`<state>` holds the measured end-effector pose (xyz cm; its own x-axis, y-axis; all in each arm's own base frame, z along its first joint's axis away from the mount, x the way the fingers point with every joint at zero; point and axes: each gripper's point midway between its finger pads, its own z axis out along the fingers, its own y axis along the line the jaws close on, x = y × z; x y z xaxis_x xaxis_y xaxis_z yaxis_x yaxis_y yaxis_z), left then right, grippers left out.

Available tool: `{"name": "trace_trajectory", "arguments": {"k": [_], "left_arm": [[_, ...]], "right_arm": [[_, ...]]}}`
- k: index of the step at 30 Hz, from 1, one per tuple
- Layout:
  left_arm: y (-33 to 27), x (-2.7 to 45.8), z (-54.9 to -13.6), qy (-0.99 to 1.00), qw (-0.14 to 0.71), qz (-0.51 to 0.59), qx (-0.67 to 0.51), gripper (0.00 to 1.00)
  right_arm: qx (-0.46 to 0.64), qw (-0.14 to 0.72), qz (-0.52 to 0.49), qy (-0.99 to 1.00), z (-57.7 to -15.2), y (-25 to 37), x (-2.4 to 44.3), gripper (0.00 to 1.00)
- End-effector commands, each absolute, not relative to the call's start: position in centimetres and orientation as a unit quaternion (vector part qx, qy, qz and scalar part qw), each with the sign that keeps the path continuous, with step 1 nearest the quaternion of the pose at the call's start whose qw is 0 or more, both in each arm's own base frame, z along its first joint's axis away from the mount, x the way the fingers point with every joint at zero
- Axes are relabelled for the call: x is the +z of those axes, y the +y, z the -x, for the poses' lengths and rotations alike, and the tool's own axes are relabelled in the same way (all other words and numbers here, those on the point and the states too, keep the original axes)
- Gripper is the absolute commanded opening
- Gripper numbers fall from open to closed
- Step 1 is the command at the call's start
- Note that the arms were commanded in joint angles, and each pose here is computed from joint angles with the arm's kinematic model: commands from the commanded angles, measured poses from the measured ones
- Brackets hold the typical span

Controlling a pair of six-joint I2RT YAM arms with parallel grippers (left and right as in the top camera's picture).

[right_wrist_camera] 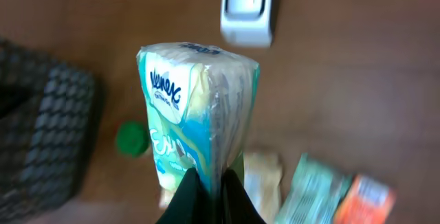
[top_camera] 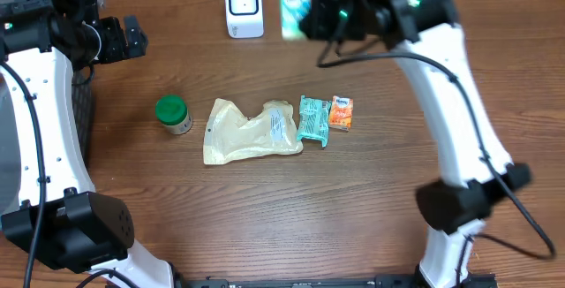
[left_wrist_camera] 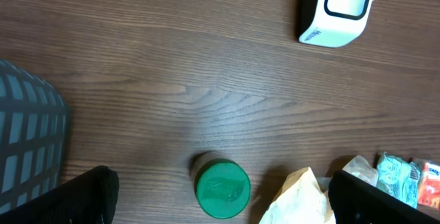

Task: Scan the item barcode
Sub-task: 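Hold the teal Kleenex pack up to the scanner face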

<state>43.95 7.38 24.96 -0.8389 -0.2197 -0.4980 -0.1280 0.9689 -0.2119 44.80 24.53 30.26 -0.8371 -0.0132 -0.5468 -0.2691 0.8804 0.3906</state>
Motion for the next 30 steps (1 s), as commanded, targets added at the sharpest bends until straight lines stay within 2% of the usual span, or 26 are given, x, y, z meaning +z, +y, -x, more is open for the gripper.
{"name": "trace_trajectory", "arguments": {"k": [1,8,13,19,30], "left_arm": [[7.3,26.0,-44.0,0.951,0.282,0.092,-0.087,1.00],[7.3,26.0,-44.0,0.951,0.282,0.092,-0.087,0.99],[7.3,26.0,-44.0,0.951,0.282,0.092,-0.087,1.00],[7.3,26.0,-44.0,0.951,0.282,0.092,-0.087,1.00],[7.3,26.0,-44.0,0.951,0.282,0.092,-0.087,1.00]], "right_arm": [[0.087,0.342,0.115,0.929,-49.4,24.2,27.0,0.04],[-0.125,0.480,0.154,0.854,-56.9,27.5,24.0,0.04],[-0.213,0.512,0.287,0.781,-60.4,31.7,20.3,0.04],[-0.290,0.498,0.398,0.714,-62.2,33.4,16.1,0.04],[-0.299,0.479,0.423,0.709,-62.4,33.3,14.0,0.04]]}}
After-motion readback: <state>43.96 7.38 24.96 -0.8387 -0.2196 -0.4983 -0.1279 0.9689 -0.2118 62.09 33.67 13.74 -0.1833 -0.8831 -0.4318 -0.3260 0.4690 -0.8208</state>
